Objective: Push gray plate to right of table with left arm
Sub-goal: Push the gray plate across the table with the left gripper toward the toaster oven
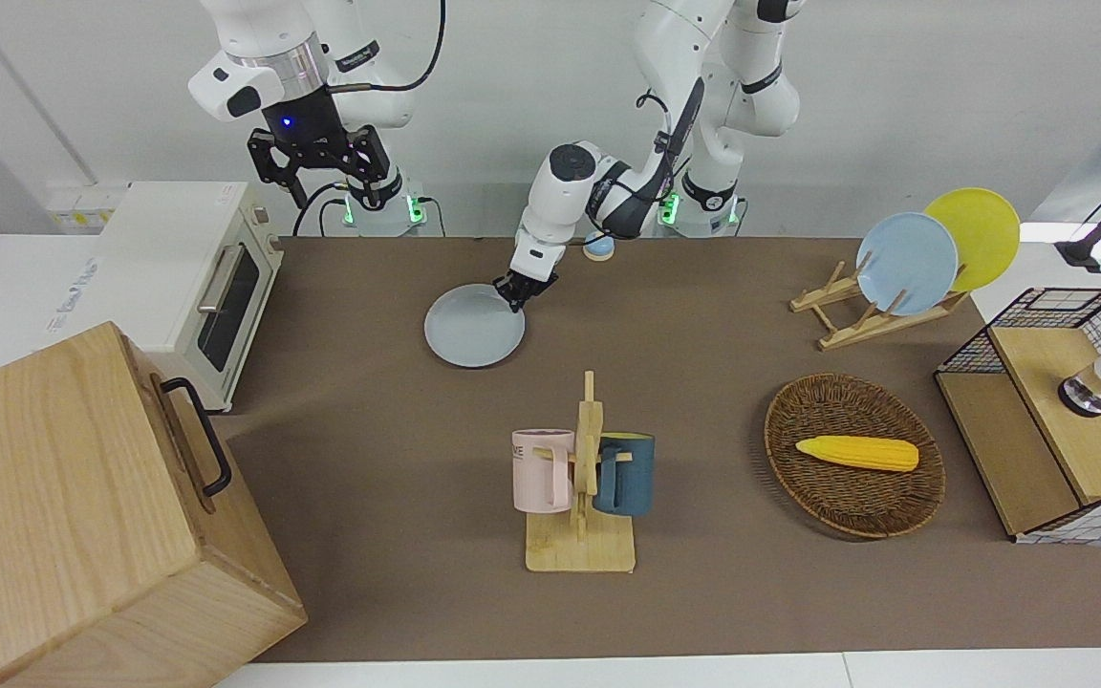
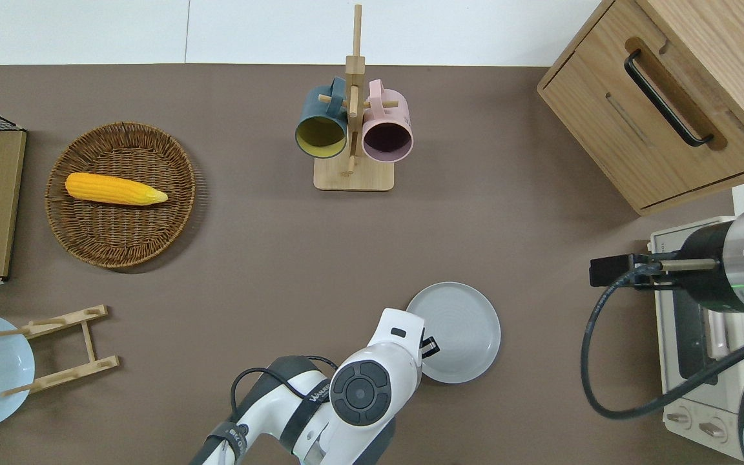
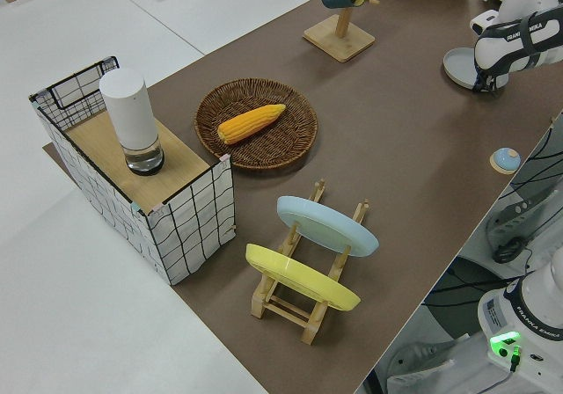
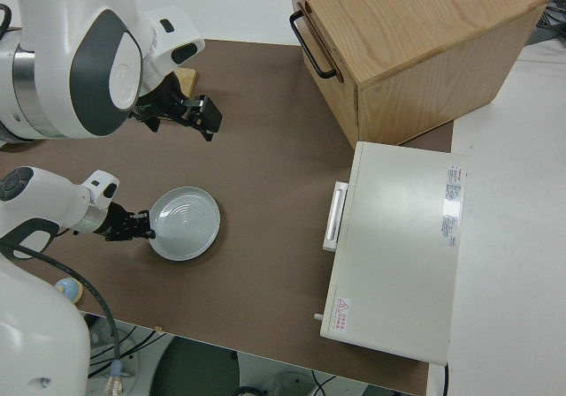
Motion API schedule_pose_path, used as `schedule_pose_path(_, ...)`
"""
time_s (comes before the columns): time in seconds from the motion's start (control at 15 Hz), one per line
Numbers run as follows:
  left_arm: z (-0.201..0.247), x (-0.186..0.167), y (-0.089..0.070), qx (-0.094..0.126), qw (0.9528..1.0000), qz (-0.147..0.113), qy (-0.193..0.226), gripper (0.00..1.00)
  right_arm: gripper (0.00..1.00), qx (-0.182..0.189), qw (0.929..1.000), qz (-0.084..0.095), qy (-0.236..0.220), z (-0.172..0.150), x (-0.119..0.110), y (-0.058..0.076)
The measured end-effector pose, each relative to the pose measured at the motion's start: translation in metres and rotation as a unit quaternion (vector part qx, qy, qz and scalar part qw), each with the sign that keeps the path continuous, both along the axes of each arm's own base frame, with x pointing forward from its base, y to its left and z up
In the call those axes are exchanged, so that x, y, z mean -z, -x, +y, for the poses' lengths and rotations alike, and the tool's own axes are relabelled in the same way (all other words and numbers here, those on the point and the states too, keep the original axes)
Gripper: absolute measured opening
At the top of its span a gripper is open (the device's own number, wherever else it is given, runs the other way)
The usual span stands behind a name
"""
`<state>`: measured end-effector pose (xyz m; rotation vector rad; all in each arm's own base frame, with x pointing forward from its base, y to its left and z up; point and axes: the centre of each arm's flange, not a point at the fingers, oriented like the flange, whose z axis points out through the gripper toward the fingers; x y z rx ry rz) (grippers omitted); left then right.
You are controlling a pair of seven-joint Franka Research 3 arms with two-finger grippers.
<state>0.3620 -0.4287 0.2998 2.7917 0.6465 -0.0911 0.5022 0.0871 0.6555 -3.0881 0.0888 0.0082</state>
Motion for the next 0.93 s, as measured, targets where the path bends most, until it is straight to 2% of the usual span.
schedule_pose_path(0.13, -0.0024, 0.0043, 0.0, -0.003, 1.0, 0.0, 0.001, 0.1, 1.0, 0.0, 1.0, 0.0, 0.0, 0.0, 0.0, 0.0)
schedule_pose_path(0.2, -0.0033, 0.0044, -0.0011, -0.005, 1.0, 0.0, 0.003, 0.18, 1.0, 0.0, 1.0, 0.0, 0.0, 0.0, 0.0, 0.0)
schedule_pose_path(0.73, -0.0048, 0.0041, -0.0045, 0.0, 1.0, -0.005, -0.003, 0.97, 1.0, 0.0, 1.0, 0.0, 0.0, 0.0001, 0.0, 0.0)
schedule_pose_path(0.93, -0.0013, 0.0035, -0.0076, 0.006, 0.9999, -0.003, -0.015, 1.0, 1.0, 0.0, 1.0, 0.0, 0.0, 0.0001, 0.0, 0.0)
